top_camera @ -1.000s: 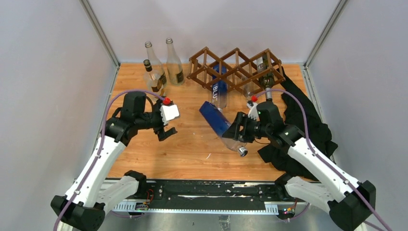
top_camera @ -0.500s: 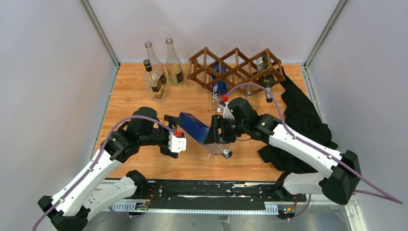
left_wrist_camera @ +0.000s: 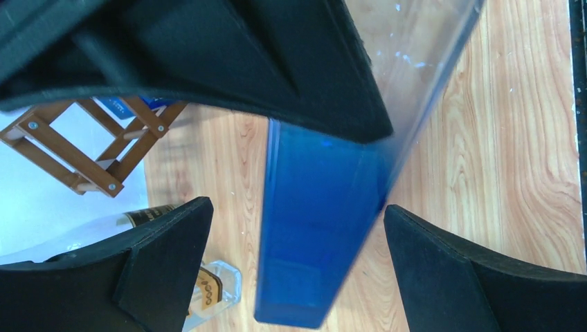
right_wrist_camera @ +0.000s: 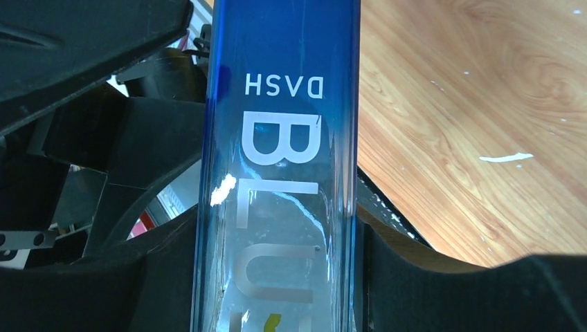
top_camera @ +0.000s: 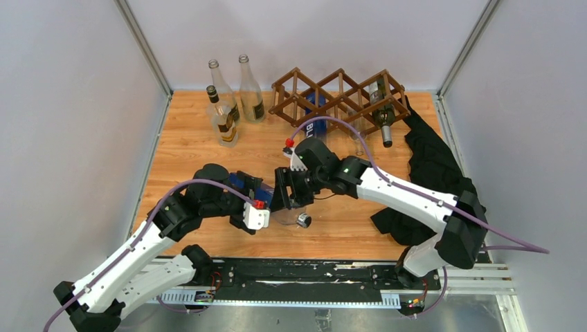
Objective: Take the wine bottle off the wine rack
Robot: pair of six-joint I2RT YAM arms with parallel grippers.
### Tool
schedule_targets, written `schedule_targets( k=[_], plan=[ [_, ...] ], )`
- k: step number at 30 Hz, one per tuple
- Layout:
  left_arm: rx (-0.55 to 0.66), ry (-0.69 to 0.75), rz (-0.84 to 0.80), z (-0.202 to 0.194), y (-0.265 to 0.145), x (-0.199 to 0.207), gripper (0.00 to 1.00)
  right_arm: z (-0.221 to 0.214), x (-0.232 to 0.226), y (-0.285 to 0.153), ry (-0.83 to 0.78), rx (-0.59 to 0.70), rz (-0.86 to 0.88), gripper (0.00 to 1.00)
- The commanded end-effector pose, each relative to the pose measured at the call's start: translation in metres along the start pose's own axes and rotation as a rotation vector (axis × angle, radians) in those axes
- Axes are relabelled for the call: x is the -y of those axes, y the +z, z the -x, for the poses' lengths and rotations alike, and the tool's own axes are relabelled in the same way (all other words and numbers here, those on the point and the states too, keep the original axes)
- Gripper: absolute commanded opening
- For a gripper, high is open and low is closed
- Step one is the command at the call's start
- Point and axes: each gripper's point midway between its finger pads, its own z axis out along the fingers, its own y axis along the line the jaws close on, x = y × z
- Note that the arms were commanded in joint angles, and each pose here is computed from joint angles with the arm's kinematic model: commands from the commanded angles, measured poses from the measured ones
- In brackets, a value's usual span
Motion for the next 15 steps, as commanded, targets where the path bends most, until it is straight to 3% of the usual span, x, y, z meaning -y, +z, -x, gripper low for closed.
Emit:
schedule_targets(
  k=[1,10,13,15],
  plan=[
    [0.014,0.040,0.014,0.003,0.002,-0.003,1.00,0.029,-0.077,-0.014,-0.147,0.084,0.244,0.00],
    [0.005,0.054,0.004,-0.003,0.004,0.005,0.88,0.037,-0.096,-0.013,-0.166,0.088,0.300,0.00],
    [0.001,0.062,0.004,-0.005,0.004,0.006,0.79,0.038,-0.101,-0.014,-0.161,0.085,0.319,0.00],
    [0.000,0.066,0.007,-0.005,0.004,0.005,0.68,0.037,-0.101,-0.015,-0.163,0.083,0.321,0.00]
  ],
)
